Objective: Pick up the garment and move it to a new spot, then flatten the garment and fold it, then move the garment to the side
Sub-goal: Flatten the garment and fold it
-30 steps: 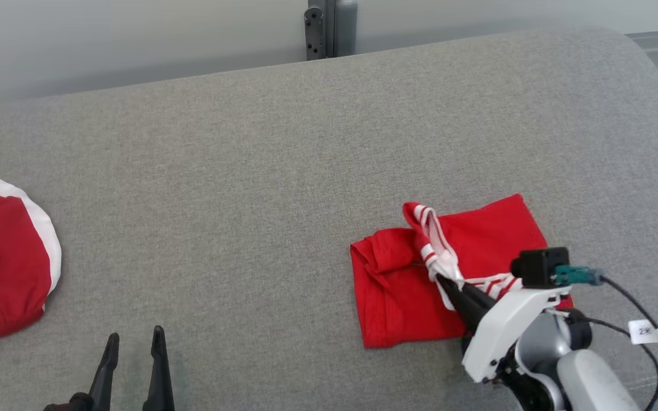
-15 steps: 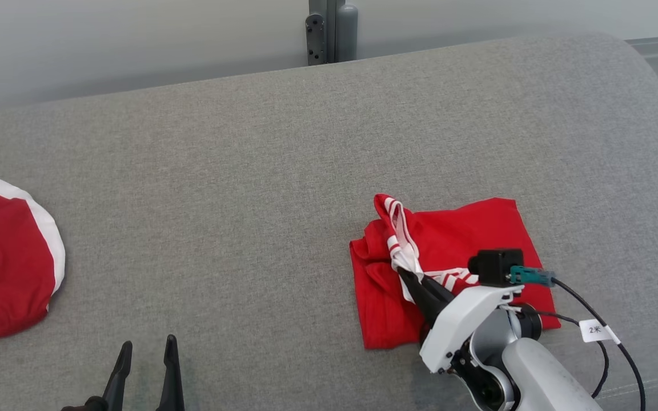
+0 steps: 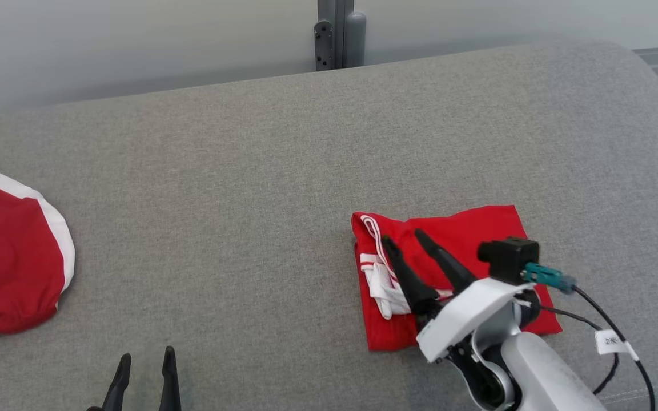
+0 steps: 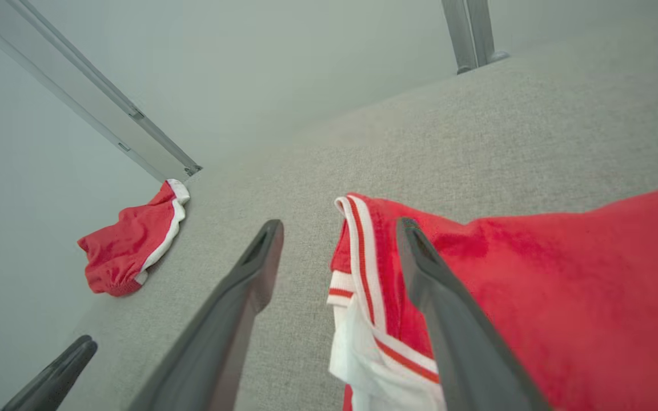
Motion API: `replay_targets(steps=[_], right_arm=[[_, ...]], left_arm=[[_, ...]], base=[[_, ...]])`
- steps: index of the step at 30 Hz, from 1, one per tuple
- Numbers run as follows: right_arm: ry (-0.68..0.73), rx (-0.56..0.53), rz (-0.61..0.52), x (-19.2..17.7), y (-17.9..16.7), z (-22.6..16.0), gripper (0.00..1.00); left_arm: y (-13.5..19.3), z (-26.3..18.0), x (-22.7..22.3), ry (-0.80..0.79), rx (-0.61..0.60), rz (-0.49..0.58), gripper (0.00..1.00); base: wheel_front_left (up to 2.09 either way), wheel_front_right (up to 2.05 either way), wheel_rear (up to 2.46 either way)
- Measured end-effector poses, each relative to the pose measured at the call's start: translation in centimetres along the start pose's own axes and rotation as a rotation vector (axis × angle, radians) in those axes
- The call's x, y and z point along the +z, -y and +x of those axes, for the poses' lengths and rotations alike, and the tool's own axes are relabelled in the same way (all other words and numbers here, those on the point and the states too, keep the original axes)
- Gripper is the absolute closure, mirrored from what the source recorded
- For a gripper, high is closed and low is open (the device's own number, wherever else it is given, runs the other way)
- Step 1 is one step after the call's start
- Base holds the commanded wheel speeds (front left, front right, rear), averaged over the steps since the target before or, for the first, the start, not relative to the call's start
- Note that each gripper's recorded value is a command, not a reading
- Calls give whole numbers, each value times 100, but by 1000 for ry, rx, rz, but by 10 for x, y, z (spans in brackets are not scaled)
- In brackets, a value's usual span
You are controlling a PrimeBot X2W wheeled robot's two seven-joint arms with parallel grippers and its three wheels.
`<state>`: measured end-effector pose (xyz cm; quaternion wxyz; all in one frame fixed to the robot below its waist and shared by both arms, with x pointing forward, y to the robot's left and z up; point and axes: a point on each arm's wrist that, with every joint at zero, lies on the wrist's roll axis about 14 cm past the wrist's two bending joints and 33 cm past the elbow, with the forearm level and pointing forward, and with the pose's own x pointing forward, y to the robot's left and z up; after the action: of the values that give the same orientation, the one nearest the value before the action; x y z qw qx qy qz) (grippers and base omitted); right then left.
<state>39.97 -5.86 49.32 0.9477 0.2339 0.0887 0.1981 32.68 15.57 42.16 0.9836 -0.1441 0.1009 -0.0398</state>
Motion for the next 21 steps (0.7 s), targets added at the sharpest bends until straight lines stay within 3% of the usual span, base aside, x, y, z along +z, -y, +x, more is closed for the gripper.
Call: replay_targets(steps=[4, 7, 16, 21], right_arm=[[170, -41, -94, 48, 16, -27, 0], [260, -133, -192, 74, 44, -59, 0], [274, -461, -391, 65, 128, -148, 0], [228, -502, -483, 56, 133, -157, 0]], left_arm=[[-3, -6, 3, 11, 12, -6, 0], [-3, -8, 9, 32, 13, -10, 0], [-4, -16, 26, 94, 18, 11, 0], [-16, -21, 37, 134, 56, 28, 0]], base=[[0, 0, 0], [0, 0, 0], [0, 0, 0], [0, 0, 0]])
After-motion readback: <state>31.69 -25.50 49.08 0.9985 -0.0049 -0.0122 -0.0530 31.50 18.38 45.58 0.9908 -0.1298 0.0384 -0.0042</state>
